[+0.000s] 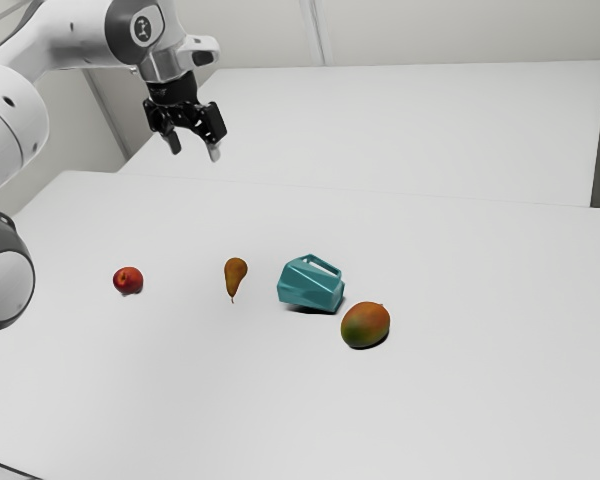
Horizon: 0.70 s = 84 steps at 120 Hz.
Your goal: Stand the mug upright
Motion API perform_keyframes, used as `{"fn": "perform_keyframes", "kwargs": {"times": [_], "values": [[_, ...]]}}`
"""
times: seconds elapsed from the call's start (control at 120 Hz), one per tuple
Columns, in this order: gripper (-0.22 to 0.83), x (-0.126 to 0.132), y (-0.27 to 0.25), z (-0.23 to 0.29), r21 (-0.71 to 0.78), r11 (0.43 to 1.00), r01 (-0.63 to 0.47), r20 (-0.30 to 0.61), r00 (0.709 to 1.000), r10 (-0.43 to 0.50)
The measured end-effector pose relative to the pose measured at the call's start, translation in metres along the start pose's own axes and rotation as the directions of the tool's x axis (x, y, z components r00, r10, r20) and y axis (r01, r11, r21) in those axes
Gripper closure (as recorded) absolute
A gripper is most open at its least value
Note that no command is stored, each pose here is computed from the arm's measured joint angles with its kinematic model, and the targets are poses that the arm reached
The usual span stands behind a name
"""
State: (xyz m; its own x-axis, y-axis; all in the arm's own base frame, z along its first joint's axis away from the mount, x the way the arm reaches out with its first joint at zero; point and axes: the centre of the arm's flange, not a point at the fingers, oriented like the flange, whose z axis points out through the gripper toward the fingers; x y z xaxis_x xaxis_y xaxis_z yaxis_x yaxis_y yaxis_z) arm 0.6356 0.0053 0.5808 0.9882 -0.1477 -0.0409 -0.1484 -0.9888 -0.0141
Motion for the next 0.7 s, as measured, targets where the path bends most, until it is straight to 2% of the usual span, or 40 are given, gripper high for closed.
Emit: {"fn": "perform_keyframes", "kwargs": {"times": [0.258, 0.342, 0.475, 0.7], "values": [[0.00, 0.006, 0.008, 0.006, 0.010, 0.999, -0.030, 0.007, 1.000, 0.030], [0.00, 0.009, 0.026, 0.014, 0.008, 0.998, -0.062, 0.019, 0.998, 0.062], [0.00, 0.006, 0.040, 0.055, -0.030, 0.997, -0.074, 0.062, 0.995, 0.076], [0.00, -0.004, 0.037, 0.134, -0.206, 0.978, -0.010, 0.099, 0.995, 0.031]]}}
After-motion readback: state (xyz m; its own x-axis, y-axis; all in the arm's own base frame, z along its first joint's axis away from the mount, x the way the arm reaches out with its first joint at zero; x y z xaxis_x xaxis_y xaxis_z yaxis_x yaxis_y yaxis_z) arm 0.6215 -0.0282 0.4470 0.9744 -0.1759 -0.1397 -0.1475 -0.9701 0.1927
